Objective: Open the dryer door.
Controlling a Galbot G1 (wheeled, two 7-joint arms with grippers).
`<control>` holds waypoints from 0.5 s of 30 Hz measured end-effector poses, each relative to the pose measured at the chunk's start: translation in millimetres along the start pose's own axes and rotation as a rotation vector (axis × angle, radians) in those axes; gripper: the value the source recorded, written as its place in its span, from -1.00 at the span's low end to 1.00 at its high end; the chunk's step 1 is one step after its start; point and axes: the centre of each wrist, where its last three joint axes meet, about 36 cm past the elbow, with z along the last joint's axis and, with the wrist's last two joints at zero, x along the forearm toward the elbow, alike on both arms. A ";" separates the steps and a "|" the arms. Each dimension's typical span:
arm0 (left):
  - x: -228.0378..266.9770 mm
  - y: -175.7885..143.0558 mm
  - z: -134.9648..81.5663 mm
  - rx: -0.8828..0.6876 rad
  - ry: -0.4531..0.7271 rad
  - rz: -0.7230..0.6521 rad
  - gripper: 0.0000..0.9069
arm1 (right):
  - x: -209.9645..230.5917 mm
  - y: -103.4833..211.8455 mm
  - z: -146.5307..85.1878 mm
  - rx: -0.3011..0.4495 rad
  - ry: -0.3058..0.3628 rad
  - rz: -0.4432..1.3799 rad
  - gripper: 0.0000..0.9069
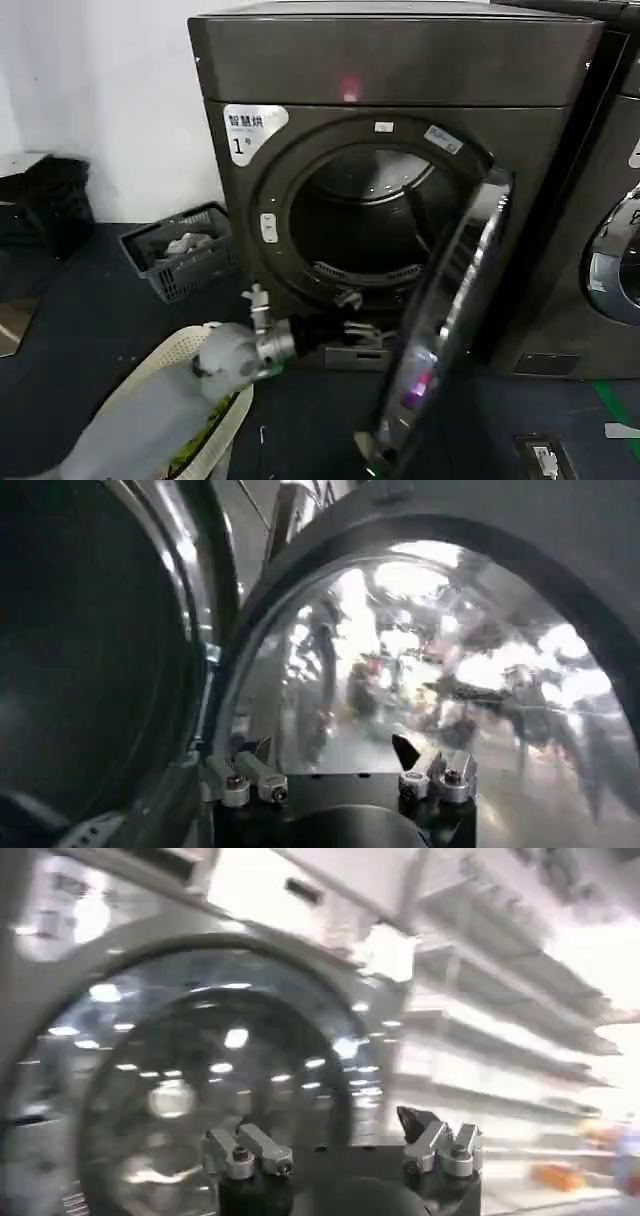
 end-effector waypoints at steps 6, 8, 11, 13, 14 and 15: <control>-30.1 -3.6 8.9 -0.013 -0.001 0.029 1.00 | 15.4 -28.8 -15.6 0.036 0.008 0.111 1.00; -39.1 -3.4 11.0 -0.027 0.002 0.034 1.00 | 19.5 -35.4 -19.3 0.041 0.015 0.148 1.00; -52.9 -1.9 14.5 -0.031 0.006 0.028 1.00 | 25.2 -44.5 -25.3 0.049 0.039 0.202 1.00; -61.2 -1.7 16.1 -0.029 0.009 0.023 1.00 | 27.8 -51.3 -28.2 0.055 0.049 0.233 1.00; -65.6 -1.4 17.3 -0.031 0.013 0.022 1.00 | 29.0 -54.6 -28.7 0.057 0.050 0.242 1.00; -70.0 -1.0 17.8 -0.033 0.015 0.022 1.00 | 30.3 -57.9 -28.8 0.059 0.051 0.251 1.00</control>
